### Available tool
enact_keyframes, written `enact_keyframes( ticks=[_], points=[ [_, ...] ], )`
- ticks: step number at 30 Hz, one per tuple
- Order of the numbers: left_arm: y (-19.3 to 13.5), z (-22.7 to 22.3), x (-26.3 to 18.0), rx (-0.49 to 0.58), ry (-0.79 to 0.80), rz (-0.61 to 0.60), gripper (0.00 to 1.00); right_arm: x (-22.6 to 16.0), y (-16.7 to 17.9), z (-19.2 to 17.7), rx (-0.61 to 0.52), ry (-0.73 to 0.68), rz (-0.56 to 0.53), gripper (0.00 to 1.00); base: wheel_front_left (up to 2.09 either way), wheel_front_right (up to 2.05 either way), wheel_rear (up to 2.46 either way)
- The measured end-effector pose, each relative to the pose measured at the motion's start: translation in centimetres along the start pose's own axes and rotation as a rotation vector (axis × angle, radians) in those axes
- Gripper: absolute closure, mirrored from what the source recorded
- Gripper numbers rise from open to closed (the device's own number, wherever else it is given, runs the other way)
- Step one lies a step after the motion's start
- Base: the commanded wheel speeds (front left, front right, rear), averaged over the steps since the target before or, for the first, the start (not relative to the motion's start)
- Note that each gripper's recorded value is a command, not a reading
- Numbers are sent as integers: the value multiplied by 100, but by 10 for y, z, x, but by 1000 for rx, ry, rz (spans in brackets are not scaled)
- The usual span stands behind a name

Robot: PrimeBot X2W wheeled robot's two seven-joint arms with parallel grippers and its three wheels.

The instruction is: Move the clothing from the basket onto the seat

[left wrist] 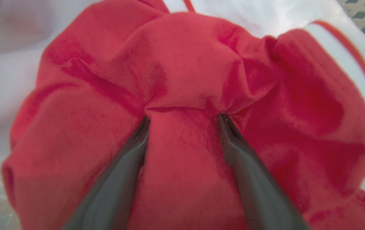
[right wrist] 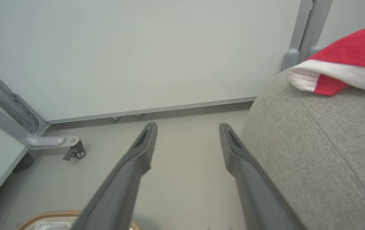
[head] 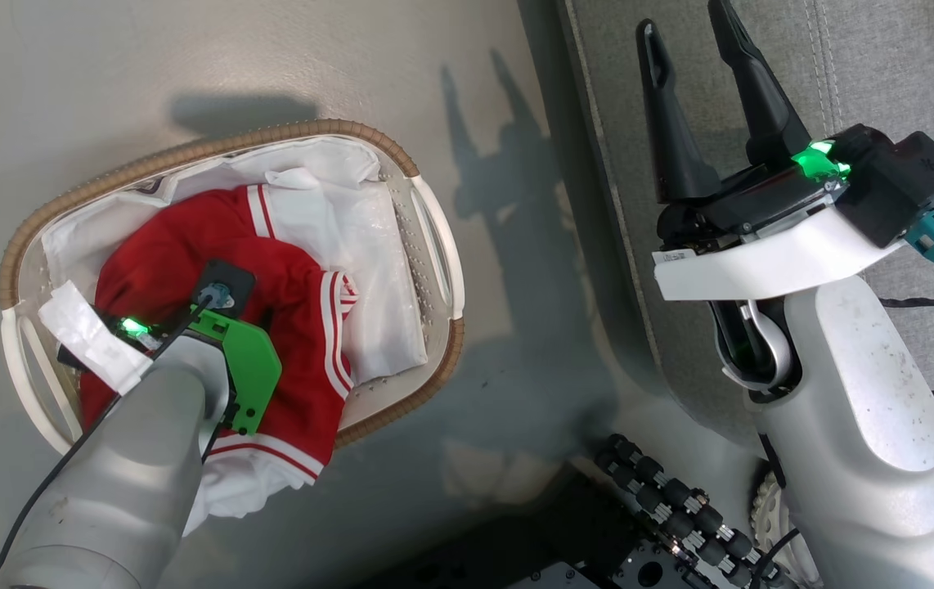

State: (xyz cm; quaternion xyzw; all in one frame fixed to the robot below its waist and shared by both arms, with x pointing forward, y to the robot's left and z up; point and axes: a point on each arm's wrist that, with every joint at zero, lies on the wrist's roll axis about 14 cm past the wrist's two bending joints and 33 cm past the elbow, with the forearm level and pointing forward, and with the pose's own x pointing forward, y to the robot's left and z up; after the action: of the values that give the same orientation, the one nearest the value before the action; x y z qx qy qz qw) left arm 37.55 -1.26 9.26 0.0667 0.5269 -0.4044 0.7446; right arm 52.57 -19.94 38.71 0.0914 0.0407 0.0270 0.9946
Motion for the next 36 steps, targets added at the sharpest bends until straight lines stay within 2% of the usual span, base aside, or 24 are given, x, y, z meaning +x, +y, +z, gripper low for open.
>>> enact_keyframes(
  ticks=[1, 2, 3, 7, 14, 18, 27, 36],
  points=[
    [-2, -1, 0, -2, 9, -4, 19, 0, 0, 1, 1, -1, 1, 0, 0, 0, 0],
    [-4, -2, 0, 5, 18, -10, 56, 0, 0, 1, 2, -4, 1, 0, 0, 0, 0],
    [-6, -1, 0, 18, 18, -15, 100, 0, 0, 3, 9, -7, -1, 0, 0, 0, 0],
    [-12, -3, -4, 11, 23, -25, 100, 0, 1, 10, 12, -20, -1, 0, 0, 0, 0],
    [-28, 10, -20, -12, -65, -40, 100, -5, 6, 28, 11, -50, 7, 0, 0, 0, 0],
    [-42, 27, -34, -19, -146, -51, 100, -12, 7, 37, 2, -60, 2, 0, 0, 0, 0],
    [-52, 65, -73, -80, -313, -15, 100, -29, 18, 64, -13, -101, 15, 0, 0, 0, 0],
    [-65, 127, -129, -101, -555, 8, 100, -52, 31, 89, -36, -140, 31, 0, 0, 0, 0]
  ],
)
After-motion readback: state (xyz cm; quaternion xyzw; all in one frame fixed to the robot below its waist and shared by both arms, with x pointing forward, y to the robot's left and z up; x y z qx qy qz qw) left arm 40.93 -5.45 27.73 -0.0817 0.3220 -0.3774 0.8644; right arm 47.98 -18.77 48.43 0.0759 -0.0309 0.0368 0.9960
